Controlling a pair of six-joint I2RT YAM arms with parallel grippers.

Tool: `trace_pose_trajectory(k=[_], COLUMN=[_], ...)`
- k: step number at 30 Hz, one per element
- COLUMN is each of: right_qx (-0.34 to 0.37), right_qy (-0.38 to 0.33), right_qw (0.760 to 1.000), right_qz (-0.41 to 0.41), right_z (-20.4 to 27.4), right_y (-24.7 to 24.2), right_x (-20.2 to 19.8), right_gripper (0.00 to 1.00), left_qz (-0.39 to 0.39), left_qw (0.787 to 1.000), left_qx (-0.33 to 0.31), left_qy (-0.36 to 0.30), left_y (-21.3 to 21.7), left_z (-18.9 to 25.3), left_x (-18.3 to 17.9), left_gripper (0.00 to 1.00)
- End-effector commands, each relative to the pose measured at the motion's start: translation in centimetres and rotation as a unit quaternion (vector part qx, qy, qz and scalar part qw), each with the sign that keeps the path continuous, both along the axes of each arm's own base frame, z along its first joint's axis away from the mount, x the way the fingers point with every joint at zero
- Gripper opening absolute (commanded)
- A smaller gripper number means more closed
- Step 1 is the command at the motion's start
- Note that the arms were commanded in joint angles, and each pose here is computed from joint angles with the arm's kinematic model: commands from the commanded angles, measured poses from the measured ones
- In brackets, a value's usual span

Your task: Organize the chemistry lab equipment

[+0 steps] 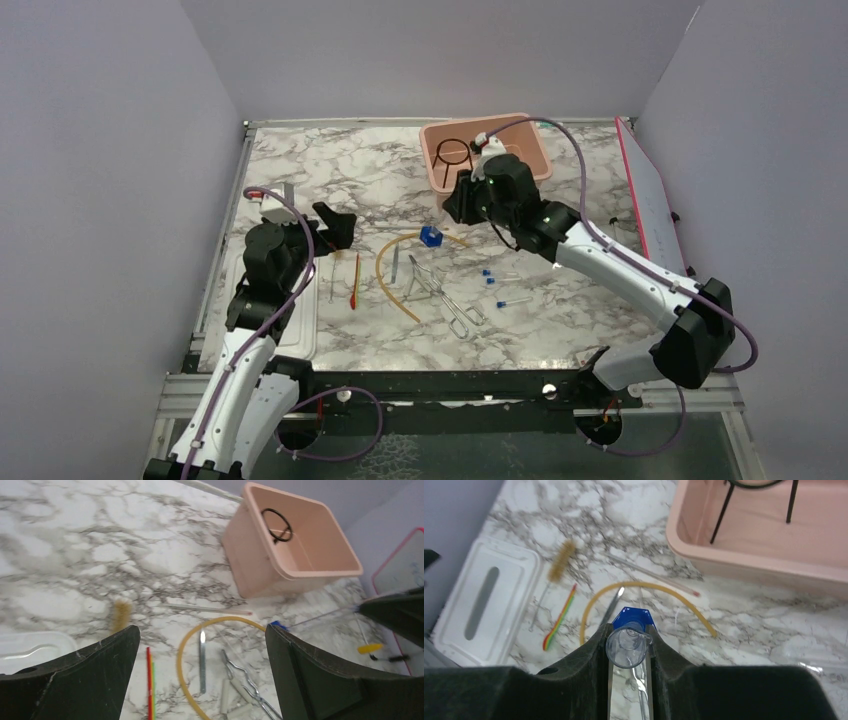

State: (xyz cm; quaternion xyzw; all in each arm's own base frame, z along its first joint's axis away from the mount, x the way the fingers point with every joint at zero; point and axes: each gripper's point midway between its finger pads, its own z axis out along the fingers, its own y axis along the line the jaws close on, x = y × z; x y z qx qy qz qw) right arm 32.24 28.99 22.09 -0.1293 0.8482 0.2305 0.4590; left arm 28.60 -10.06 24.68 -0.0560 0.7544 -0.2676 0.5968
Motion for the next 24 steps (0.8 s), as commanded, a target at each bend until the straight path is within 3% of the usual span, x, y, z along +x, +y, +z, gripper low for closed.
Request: trace_pose_trajectory(k=[1, 6, 10, 24], right_qx=[0.072, 0.078, 0.085, 0.162], right_qy=[-0.074, -0.109, -0.106, 0.031], right_qw=[0.995, 0.99, 0.986, 0.982], right_qz=[0.009, -0.047, -0.094, -0.093], right_z=[8.8, 12.8, 13.2, 5.1], right_y=[0.7, -1.1, -3.0, -4.5], right_x=[1.0, 4.2, 7.2, 11.6], right_gripper=[0.24, 0.25, 0.25, 0.23], left_qz=[0.182, 0.199, 0.192, 0.165], left_qw=[0.982, 0.978, 0.98, 0.985], left_qx=[0.025, 0.027, 0.024, 0.023], left_qy=[0.046, 0.051, 0.05, 0.054], left_y=[6.3, 7.0, 6.7, 5.7], left_z=[-1.3, -1.4, -1.4, -1.7], left_x=[0.1, -0.1, 0.0, 0.2], left_gripper=[0.99, 0.99, 0.99, 0.99])
